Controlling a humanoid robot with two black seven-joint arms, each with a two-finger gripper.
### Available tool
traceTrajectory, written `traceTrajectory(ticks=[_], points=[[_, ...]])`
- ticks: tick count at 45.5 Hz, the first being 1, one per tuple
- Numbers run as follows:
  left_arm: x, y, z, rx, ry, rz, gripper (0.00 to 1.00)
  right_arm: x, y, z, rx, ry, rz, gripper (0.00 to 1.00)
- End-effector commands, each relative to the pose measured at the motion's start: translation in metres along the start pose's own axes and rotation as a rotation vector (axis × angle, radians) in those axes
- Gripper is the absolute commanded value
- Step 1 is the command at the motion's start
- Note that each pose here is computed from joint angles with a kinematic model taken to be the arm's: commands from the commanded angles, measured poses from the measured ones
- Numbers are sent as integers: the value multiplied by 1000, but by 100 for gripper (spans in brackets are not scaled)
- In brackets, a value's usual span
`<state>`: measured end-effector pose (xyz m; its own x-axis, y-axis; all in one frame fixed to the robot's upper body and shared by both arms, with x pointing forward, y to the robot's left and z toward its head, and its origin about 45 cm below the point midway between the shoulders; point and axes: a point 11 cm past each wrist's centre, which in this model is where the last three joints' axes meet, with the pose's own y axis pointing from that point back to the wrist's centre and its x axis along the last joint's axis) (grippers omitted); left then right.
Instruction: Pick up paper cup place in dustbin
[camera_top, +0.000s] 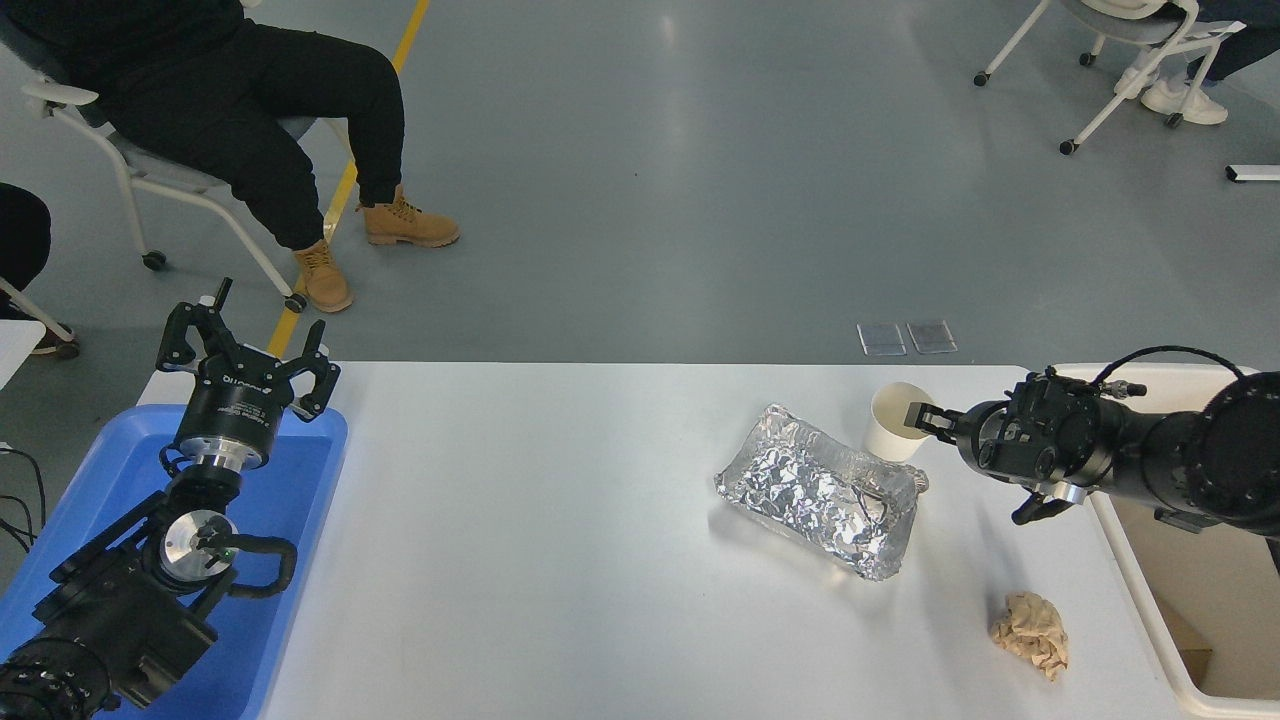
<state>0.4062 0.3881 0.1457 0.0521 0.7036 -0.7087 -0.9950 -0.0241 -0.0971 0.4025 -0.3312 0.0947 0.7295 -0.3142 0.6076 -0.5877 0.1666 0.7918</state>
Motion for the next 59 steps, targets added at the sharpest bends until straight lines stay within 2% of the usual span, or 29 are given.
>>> traceTrajectory(ticks=[1, 20, 27, 39, 59], points=[[0, 0, 0, -1, 1, -1, 99, -7, 0, -15, 72, 2, -9, 0], [0, 0, 0, 1, 0, 0, 99, 18, 7, -20, 80, 17, 33, 0], [0, 0, 0, -1, 1, -1, 99, 56, 25, -13, 76, -5, 68, 0], [0, 0, 0, -1, 1, -1, 99, 117, 91, -11, 97, 35, 21, 0], [0, 0, 0, 1, 0, -1, 99, 210, 194, -21, 213, -34, 33, 0]])
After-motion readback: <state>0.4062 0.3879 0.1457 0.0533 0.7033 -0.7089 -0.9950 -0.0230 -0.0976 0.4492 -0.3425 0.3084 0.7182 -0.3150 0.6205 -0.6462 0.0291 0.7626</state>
